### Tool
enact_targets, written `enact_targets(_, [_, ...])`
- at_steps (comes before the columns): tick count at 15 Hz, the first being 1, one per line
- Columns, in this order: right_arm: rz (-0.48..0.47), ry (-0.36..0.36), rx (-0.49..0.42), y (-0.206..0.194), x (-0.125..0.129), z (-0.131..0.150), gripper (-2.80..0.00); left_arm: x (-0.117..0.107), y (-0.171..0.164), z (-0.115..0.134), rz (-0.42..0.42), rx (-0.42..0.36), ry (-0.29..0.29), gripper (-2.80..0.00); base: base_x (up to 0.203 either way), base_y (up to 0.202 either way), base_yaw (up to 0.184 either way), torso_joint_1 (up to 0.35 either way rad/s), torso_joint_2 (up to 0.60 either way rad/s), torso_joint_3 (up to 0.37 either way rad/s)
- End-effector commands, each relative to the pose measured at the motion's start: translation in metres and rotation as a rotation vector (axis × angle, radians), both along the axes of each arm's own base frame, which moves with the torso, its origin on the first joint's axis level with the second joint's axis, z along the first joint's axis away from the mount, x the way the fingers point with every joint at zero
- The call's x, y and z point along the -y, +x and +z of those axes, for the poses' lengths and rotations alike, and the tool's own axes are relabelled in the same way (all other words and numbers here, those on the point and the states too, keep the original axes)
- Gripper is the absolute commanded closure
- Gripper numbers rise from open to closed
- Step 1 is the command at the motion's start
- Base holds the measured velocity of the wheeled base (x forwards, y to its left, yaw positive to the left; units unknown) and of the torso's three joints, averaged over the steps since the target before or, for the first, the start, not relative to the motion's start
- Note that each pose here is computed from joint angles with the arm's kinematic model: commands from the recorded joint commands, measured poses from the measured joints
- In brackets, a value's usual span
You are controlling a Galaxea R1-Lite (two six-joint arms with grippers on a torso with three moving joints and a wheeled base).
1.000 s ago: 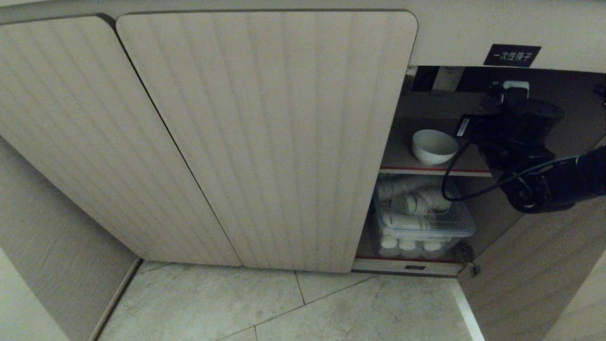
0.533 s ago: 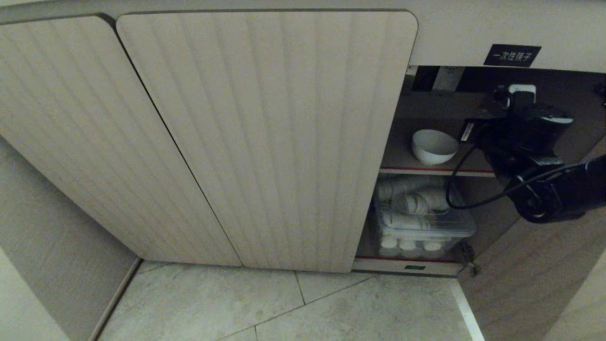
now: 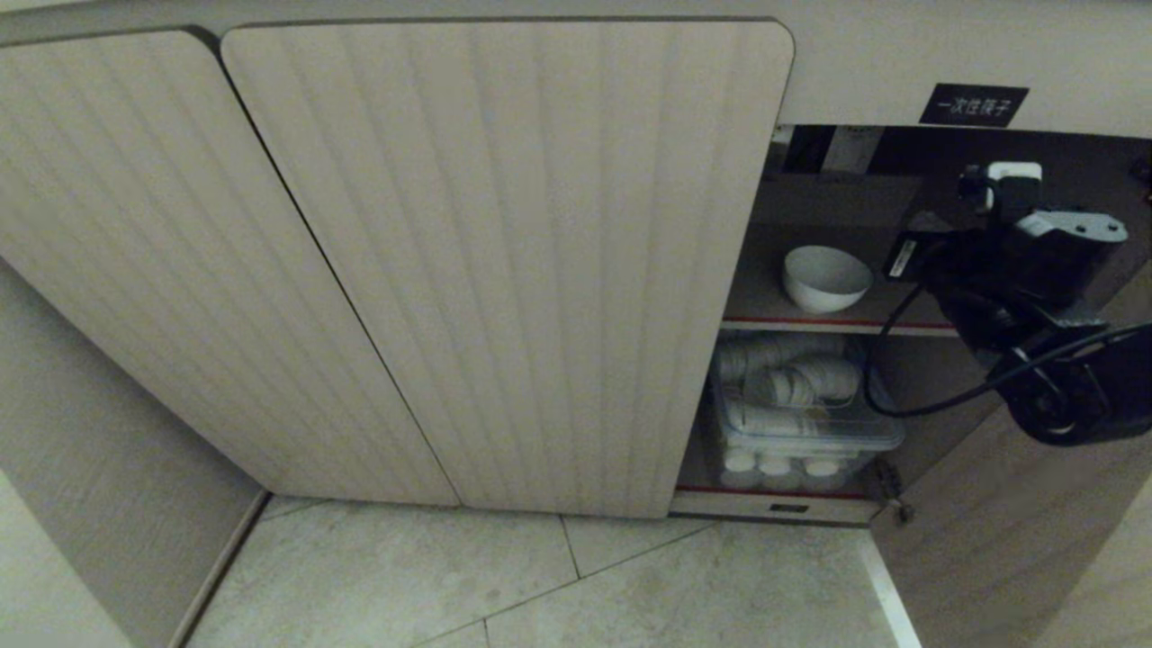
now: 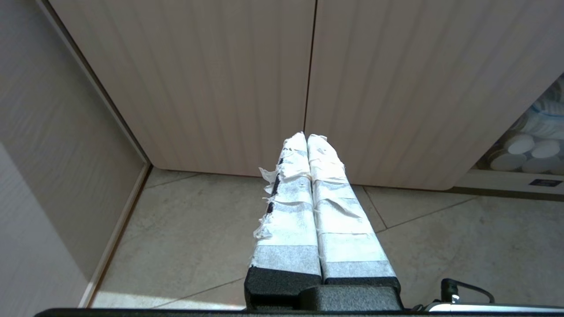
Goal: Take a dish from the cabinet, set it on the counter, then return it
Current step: Close the cabinet door
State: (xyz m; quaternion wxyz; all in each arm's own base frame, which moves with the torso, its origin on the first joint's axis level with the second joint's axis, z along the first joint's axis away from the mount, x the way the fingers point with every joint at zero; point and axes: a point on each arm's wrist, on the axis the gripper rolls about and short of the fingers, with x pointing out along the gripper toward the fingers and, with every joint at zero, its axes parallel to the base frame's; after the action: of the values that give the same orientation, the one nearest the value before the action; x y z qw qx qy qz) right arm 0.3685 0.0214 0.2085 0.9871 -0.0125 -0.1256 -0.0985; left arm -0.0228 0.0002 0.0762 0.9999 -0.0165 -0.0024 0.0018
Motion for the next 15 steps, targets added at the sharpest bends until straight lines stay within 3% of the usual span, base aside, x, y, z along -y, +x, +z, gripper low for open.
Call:
enact_targets(1, [0.003,0.001,0.003,-0.011,0.0,0.003,0.0,0.0,0.0,0.0,0.001,0.001,-0.001,0.0,0.0,0.0,0.0,0.0,0.0,0.0])
enact_targets(6, [0.073,-0.018,-0.001,-0.034,0.0,0.0,0.0,0.0,0.0,0.0,-0.001,0.0,-0.001,0.0,0.0,0.0,0.0,0.0,0.0,0.0])
enact_targets(12, [0.084,-0.024,-0.055,-0.067,0.003,-0.015,0.0,0.0,0.0,0.0,0.0,0.001,-0.001,0.0,0.0,0.0,0.0,0.0,0.0,0.0])
enact_targets(15, [0.126,-0.031,-0.035,-0.088,0.003,-0.016,0.0,0.0,0.0,0.0,0.001,0.0,-0.001,0.0,0.0,0.0,0.0,0.0,0.0,0.0])
